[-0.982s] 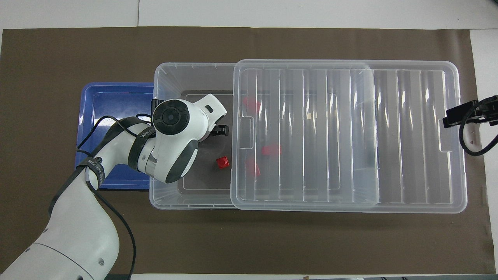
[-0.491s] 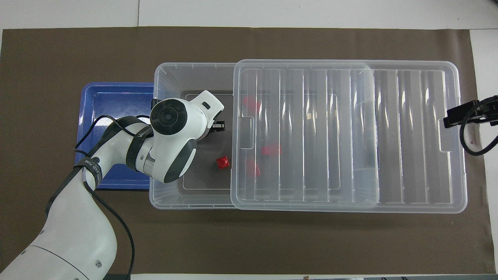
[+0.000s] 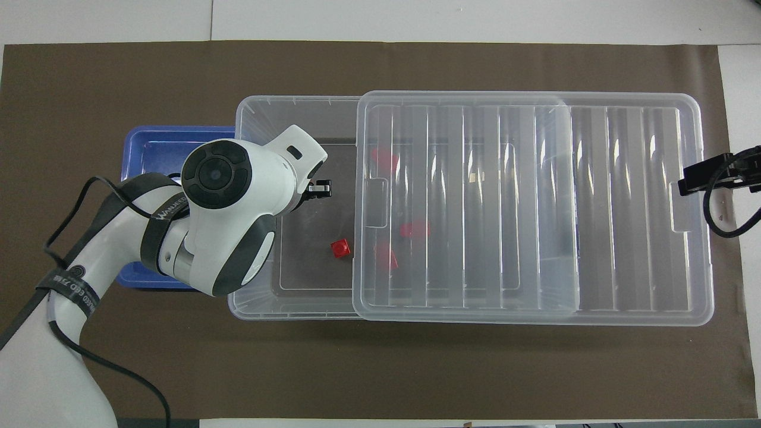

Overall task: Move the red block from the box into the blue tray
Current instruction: 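Grasp the red block with the left gripper and lift it, then carry the red block over the blue tray with the left gripper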

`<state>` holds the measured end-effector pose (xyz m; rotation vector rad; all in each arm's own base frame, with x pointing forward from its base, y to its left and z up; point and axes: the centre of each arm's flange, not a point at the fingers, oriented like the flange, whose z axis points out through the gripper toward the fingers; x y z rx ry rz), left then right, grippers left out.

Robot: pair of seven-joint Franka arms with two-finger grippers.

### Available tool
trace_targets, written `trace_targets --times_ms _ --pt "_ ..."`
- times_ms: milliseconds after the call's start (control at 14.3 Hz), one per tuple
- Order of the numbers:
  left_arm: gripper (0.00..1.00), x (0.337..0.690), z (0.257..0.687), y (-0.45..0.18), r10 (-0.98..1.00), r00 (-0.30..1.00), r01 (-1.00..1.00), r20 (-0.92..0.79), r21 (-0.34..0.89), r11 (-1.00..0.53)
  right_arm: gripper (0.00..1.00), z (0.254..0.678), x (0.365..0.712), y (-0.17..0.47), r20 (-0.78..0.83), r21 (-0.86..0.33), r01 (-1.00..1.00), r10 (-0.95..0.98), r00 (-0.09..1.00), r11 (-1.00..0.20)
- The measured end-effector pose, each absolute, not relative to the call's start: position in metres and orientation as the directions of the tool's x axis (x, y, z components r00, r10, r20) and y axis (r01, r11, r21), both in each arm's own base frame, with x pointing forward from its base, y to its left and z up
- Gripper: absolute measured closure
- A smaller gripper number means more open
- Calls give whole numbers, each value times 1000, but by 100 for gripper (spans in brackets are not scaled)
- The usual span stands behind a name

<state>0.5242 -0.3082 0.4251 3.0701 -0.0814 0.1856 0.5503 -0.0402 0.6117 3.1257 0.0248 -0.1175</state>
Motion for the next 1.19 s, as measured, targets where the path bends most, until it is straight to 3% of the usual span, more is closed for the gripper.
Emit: trace_targets --times_ms 280,631,982,1192 --pt "66 516 473 -298 -44 992 -51 120 53 -997 0 612 550 -40 -75 13 16 15 997 -1000" --pt "66 533 493 -233 -64 993 -67 99 23 -998 0 612 550 -41 -75 13 14 13 997 -1000" --pt "66 558 481 -145 -68 995 -69 77 1 -998 0 612 550 -41 -75 13 14 13 997 -1000" --pt "66 560 450 -110 -89 993 -89 83 -4 -996 0 612 550 -41 -75 13 14 13 997 -1000"
